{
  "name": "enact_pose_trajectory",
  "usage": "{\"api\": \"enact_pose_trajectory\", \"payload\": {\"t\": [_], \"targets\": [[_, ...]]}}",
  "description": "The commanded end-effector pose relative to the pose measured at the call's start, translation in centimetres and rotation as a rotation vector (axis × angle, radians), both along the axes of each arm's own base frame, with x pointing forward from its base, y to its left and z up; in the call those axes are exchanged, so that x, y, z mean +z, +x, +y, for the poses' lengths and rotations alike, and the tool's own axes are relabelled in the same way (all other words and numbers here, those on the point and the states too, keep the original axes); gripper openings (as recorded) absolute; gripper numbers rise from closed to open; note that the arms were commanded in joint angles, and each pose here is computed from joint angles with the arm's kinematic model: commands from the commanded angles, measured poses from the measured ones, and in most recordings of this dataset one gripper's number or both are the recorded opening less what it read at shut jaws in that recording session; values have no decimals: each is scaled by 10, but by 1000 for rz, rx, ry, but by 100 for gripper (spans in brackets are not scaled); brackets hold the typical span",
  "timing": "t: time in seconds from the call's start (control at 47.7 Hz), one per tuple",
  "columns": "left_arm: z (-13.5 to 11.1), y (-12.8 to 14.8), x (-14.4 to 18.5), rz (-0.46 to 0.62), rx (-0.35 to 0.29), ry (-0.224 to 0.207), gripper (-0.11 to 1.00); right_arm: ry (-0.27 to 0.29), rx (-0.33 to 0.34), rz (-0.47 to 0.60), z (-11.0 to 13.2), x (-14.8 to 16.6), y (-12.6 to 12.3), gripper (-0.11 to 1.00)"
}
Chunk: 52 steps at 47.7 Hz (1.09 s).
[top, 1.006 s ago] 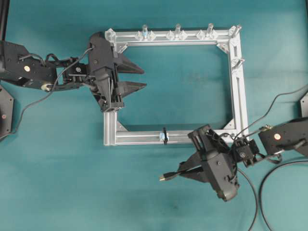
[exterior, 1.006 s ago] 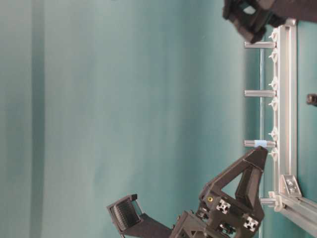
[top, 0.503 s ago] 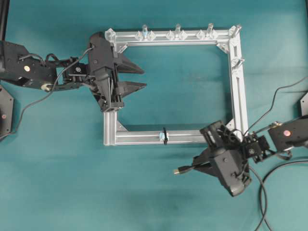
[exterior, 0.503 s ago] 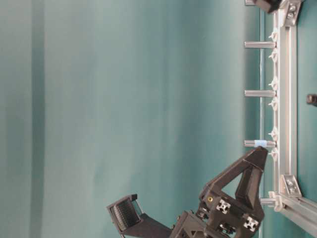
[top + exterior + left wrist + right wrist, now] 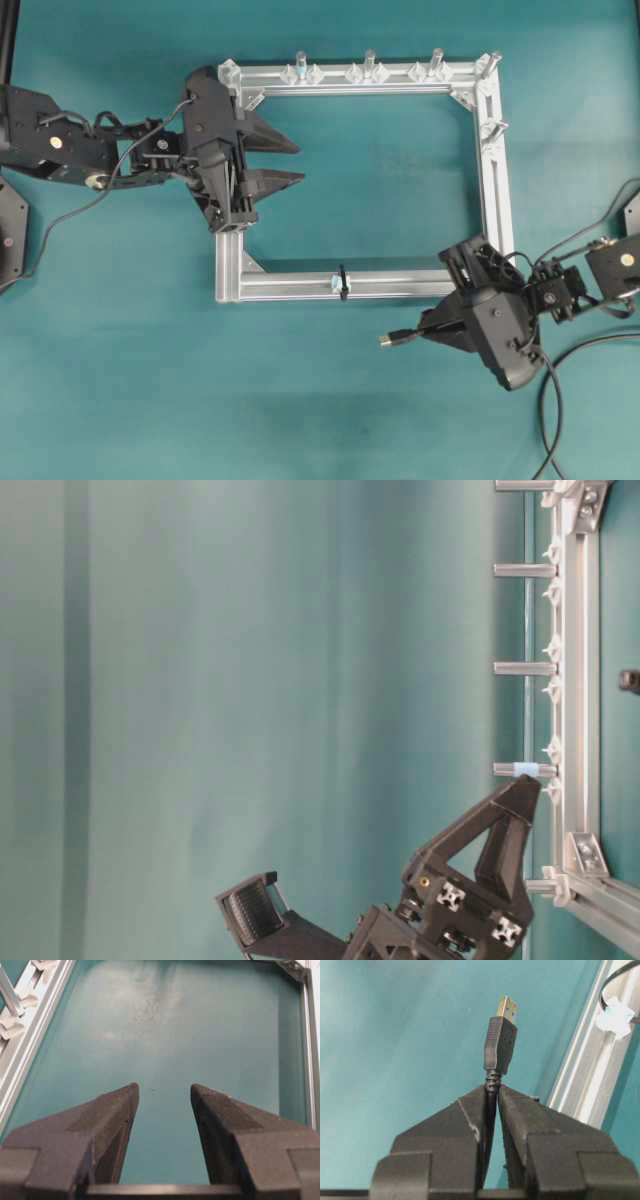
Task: Insert the wire through the string loop located in the center.
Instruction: 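Lift the cable with the right gripper and carry it toward the frame, then push the USB plug leftward through the black zip-tie loop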
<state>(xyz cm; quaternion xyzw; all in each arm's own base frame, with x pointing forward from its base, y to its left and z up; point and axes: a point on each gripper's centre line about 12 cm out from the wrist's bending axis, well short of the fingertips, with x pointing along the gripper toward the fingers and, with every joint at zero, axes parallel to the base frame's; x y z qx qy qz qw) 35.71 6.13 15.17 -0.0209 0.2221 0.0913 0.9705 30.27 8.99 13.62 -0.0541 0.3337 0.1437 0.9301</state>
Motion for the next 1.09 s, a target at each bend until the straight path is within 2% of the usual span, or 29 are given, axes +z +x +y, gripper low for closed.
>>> {"api": "enact_pose_trajectory", "payload": {"t": [0.0, 0.273, 0.461, 0.608, 0.713, 1.069], "targets": [[0, 4, 14, -43, -5, 12, 50, 8, -1, -23, 0, 8, 1, 10], [0, 4, 14, -42, -5, 12, 50, 8, -29, -25, -8, 9, 3, 10], [0, 4, 15, -43, -4, 11, 50, 15, -99, -26, -28, 9, 9, 10], [0, 4, 15, -43, -4, 11, 50, 59, -189, -15, -43, 9, 11, 10], [0, 4, 15, -45, -5, 12, 50, 88, -227, -9, -48, 9, 11, 10], [0, 3, 14, -40, -5, 12, 50, 95, -234, -10, -48, 10, 12, 10]]}}
